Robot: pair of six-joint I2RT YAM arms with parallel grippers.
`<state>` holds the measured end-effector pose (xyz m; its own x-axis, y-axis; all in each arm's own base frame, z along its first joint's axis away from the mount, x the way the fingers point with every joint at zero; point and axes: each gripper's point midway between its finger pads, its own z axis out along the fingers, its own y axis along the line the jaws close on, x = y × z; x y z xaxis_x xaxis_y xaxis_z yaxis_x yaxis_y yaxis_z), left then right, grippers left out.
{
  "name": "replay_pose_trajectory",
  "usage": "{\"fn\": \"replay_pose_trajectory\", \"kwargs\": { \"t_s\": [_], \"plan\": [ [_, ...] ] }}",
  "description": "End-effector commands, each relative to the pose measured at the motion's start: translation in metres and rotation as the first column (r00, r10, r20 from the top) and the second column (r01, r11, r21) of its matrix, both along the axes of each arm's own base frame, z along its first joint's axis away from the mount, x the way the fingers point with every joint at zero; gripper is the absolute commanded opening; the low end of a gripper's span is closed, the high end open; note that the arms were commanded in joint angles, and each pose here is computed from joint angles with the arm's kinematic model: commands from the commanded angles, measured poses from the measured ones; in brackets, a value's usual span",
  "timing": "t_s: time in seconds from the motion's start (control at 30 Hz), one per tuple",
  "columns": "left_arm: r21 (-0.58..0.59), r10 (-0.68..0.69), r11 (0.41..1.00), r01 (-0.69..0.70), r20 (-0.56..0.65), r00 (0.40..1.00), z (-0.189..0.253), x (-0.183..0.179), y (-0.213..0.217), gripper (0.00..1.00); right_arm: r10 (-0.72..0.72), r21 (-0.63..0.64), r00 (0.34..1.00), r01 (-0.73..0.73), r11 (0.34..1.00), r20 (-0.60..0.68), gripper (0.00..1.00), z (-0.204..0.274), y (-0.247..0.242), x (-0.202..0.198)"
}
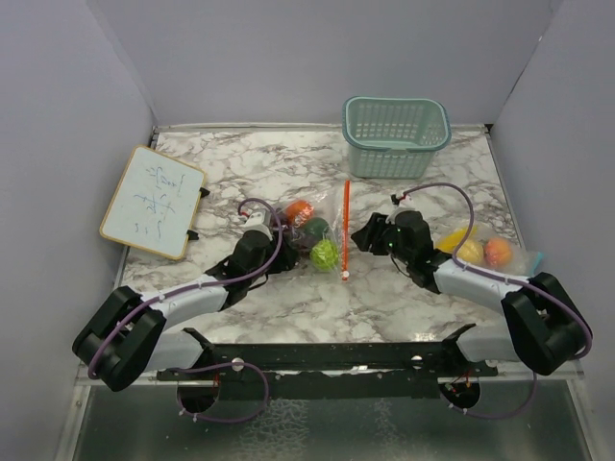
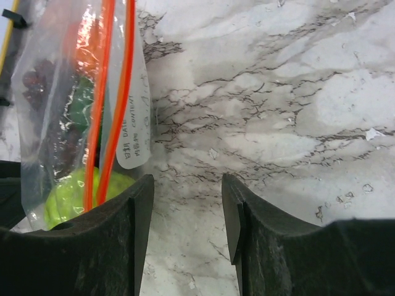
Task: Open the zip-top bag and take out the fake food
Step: Open the zipper of the food storage bag at the center of the board.
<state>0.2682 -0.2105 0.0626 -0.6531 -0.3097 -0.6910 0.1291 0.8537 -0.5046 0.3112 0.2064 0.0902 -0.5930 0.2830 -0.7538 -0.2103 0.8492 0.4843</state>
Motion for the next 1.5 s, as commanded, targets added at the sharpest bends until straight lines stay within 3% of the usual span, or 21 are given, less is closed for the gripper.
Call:
{"fn": "replay_pose_trajectory", "kwargs": {
  "t_s": [0.0, 0.17, 0.23, 1.03, 1.17, 1.23, 1.3, 1.47],
  "plan": [
    [0.086, 0.005, 0.996, 0.002, -0.077, 0.997, -0.027, -0.016, 0.02, 0.5, 0.052, 0.059, 0.992, -0.059, 0.996, 0.114, 0.49, 0.035, 0.017, 0.015],
    [0.093, 0.007, 0.996, 0.0, -0.075, 0.997, -0.028, -0.018, 0.023, 0.27, 0.053, 0.083, 0.989, -0.065, 0.994, 0.134, 0.49, 0.043, 0.018, 0.012],
    [0.088, 0.0, 0.996, 0.006, -0.072, 0.997, -0.028, -0.018, 0.022, 0.23, 0.048, 0.083, 0.988, -0.06, 0.995, 0.144, 0.49, 0.045, 0.015, 0.011],
    [0.079, -0.003, 0.997, 0.009, -0.07, 0.998, -0.026, -0.023, 0.027, 0.23, 0.155, 0.125, 0.979, -0.172, 0.977, 0.136, 0.5, 0.033, 0.049, 0.027],
    [0.067, -0.034, 0.997, 0.037, -0.048, 0.998, -0.021, -0.022, 0.022, 0.24, 0.191, 0.152, 0.972, -0.211, 0.966, 0.137, 0.34, 0.034, 0.057, 0.024],
    [0.061, -0.057, 0.996, 0.058, -0.021, 0.998, -0.011, -0.019, 0.018, 0.26, 0.216, 0.158, 0.964, -0.24, 0.958, 0.152, 0.19, 0.038, 0.061, 0.021],
    [0.06, -0.066, 0.996, 0.066, 0.007, 0.998, 0.0, -0.016, 0.016, 0.3, 0.233, 0.166, 0.959, -0.259, 0.952, 0.159, 0.11, 0.043, 0.063, 0.019],
    [0.041, -0.089, 0.995, 0.086, 0.098, 0.991, 0.045, -0.004, 0.005, 0.54, 0.275, 0.201, 0.938, -0.318, 0.927, 0.212, 0.01, 0.07, 0.067, 0.007]
  ]
}}
